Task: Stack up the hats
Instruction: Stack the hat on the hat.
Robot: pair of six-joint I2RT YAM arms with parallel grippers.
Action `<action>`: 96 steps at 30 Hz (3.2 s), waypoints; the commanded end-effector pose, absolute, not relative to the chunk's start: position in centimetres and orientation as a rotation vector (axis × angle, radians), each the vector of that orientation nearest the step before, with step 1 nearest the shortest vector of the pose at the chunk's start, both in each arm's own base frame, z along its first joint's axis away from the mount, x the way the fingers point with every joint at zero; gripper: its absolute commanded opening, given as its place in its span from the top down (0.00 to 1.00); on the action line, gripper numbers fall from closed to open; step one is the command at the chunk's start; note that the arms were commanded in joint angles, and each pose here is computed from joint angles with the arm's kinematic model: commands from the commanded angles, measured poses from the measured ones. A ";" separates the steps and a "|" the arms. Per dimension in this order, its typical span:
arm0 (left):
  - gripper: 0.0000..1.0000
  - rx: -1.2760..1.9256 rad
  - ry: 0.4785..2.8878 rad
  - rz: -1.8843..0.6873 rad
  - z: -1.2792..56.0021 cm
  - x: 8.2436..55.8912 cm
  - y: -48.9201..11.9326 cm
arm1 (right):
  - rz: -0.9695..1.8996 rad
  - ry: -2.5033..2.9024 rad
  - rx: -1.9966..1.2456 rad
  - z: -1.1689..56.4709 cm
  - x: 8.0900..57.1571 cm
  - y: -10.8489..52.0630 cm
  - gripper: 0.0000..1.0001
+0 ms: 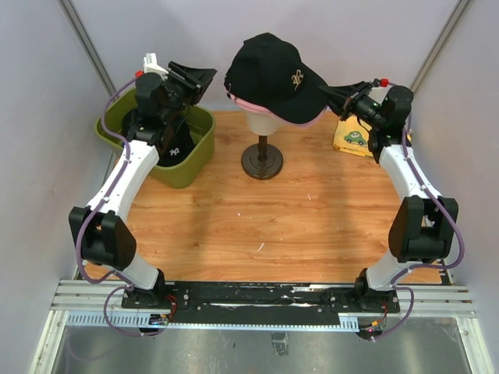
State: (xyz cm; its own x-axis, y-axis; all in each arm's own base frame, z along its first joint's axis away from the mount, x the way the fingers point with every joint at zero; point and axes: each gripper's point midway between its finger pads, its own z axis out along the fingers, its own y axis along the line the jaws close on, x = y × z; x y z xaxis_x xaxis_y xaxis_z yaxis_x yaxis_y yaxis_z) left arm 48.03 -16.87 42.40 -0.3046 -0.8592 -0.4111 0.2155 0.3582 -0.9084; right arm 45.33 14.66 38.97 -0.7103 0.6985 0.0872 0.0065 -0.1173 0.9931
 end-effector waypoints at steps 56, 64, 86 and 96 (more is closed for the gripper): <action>0.67 -0.141 1.765 -1.128 40.3 51.8 -22.1 | 1.798 1.742 0.785 38.1 47.7 14.1 0.80; 0.74 -0.156 1.841 -1.015 38.4 52.5 -21.9 | 1.796 1.749 0.777 38.2 47.6 14.2 0.80; 0.94 -0.298 1.861 -0.783 35.7 52.8 -18.2 | 1.744 1.768 0.795 37.5 47.4 13.3 0.84; 0.99 -0.337 1.898 -0.711 33.7 53.4 -17.2 | 1.707 1.792 0.842 35.5 47.5 12.1 0.99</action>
